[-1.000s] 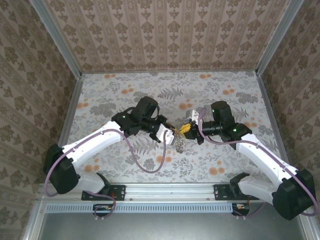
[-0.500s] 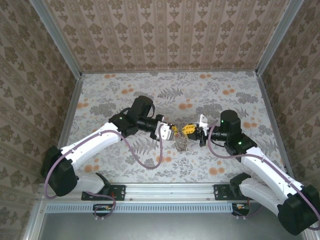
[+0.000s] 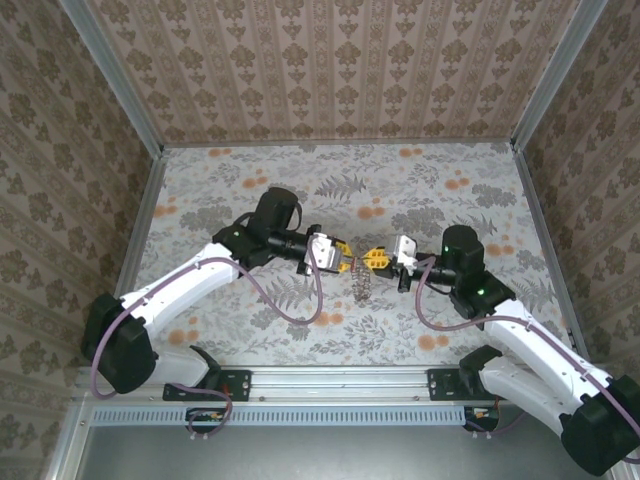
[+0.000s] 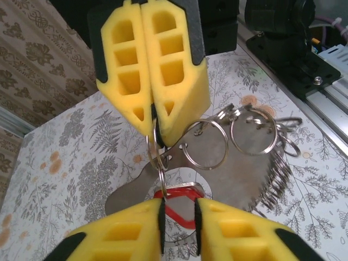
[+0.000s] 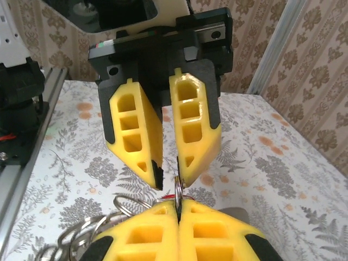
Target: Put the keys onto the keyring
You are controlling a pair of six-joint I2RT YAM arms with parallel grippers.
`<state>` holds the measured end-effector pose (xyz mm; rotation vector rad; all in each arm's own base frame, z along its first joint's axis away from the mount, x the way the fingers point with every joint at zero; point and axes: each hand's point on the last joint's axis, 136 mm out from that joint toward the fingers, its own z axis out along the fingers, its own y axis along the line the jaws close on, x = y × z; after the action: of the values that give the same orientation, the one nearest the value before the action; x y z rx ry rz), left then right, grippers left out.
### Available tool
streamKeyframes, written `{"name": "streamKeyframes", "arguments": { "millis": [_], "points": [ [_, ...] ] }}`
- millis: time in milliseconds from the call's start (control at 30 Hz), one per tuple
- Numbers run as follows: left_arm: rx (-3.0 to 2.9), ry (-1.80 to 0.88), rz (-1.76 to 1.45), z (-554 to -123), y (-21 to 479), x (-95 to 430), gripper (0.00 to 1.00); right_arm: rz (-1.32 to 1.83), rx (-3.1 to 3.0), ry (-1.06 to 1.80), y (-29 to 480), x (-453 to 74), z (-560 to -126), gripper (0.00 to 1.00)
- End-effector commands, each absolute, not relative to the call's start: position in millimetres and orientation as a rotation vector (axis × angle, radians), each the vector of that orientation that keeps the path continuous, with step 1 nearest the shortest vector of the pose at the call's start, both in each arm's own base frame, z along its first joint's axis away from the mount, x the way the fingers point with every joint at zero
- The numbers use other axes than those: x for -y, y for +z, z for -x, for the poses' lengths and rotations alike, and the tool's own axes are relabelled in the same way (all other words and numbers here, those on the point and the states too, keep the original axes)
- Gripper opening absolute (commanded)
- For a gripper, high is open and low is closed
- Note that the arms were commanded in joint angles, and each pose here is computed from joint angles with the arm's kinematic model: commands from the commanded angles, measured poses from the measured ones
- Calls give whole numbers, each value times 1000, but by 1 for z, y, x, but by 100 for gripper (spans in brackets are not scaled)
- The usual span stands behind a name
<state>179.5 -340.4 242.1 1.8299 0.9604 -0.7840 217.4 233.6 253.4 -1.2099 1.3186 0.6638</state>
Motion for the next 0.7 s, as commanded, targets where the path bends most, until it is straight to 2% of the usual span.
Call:
{"name": "streamKeyframes", "arguments": {
  "millis": [0,67,267,667],
  "points": [
    [-976,-898,-1810,-166,247,332,27,1227,-1200,535,277,-235,-220,0],
    [-974,-897,-1797,-167,251,331,30,1252,-1186,518,274,-238,-219,0],
    [-953,-919,-1760,-172,260,336,31,1294,-1174,495,270,-245,-220,0],
    [-949,-998,-1775,-169,255,341,28,1266,-1150,511,277,-249,-221,0]
  ]
}}
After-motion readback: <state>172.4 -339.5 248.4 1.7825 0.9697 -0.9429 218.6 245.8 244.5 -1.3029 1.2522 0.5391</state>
